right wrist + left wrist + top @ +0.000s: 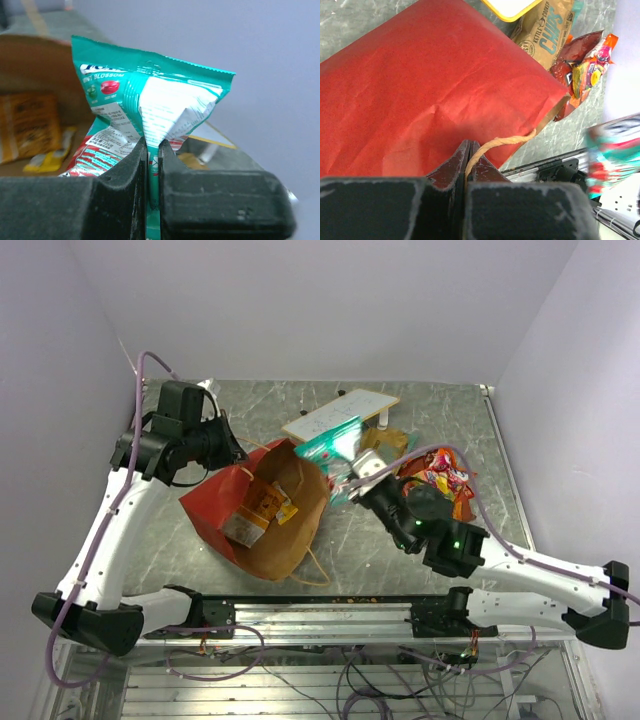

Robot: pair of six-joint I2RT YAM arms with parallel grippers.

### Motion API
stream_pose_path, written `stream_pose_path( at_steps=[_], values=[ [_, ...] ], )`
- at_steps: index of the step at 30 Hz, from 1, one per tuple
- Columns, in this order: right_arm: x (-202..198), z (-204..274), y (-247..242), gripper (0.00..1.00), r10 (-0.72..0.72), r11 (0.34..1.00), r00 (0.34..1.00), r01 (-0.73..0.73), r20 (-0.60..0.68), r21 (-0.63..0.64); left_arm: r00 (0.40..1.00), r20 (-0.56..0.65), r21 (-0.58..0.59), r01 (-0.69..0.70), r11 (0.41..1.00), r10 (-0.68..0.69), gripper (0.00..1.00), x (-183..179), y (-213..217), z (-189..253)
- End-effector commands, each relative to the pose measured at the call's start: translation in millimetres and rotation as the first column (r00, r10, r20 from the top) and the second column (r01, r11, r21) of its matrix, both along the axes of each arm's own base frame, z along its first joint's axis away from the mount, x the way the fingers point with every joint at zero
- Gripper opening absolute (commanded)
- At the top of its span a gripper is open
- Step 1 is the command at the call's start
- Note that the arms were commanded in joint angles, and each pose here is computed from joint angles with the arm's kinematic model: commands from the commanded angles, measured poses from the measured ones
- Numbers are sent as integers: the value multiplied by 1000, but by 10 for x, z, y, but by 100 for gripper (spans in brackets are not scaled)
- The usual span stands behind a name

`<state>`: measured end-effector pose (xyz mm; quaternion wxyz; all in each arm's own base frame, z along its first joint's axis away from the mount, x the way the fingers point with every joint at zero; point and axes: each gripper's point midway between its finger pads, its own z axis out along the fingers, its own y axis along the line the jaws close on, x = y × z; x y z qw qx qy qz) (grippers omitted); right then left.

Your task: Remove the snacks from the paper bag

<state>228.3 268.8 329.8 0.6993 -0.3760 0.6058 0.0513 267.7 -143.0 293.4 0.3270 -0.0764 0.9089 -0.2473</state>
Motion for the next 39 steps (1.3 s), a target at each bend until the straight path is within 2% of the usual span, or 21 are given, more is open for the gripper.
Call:
stream_pose_path(
  at_steps=[1,3,6,11,18,23,25,27,28,29,32,35,39],
  values=[
    [288,303,-694,0,-407,898,912,387,60,210,999,43,23,-23,999,22,7,120,60,82],
    [466,301,-909,0,-524,823,851,500,21,270,999,39,20,-19,1000,18,7,125,47,78],
    [865,26,-1186,0,-624,713,768,635,-143,297,1000,27,7,-15,1000,15,7,124,24,56],
    [1406,-578,-1435,0,-592,539,652,757,-474,370,999,31,-17,-12,1000,13,7,120,-7,89],
    [1608,-1529,-1464,0,-541,409,466,873,-700,265,999,44,-30,-21,999,22,7,117,-6,156],
    [1727,-1884,-1536,0,-545,362,402,905,-736,225,999,35,-53,-14,998,16,7,104,-45,135],
    [1758,-1988,-1571,2,-570,354,378,914,-730,197,999,31,-70,-10,998,13,7,108,-75,127],
    [1757,-2067,-1604,10,-595,359,354,920,-721,156,1000,24,-88,-1,996,4,7,102,-110,133],
    [1737,-2092,-1634,17,-610,352,333,927,-719,131,1000,21,-94,3,996,-1,7,98,-125,143],
    [1707,-2106,-1655,28,-617,347,315,931,-721,110,1000,20,-97,6,995,-4,7,91,-131,150],
    [1595,-2072,-1643,53,-603,397,331,914,-726,86,1000,26,-100,4,995,-1,7,63,-119,160],
    [1449,-1842,-1482,64,-499,528,448,836,-742,149,1000,27,-110,9,994,-6,7,30,-126,148],
    [1221,-1451,-1276,68,-337,653,595,706,-729,274,1000,3,-130,21,991,-20,7,-5,-167,127]
  ],
)
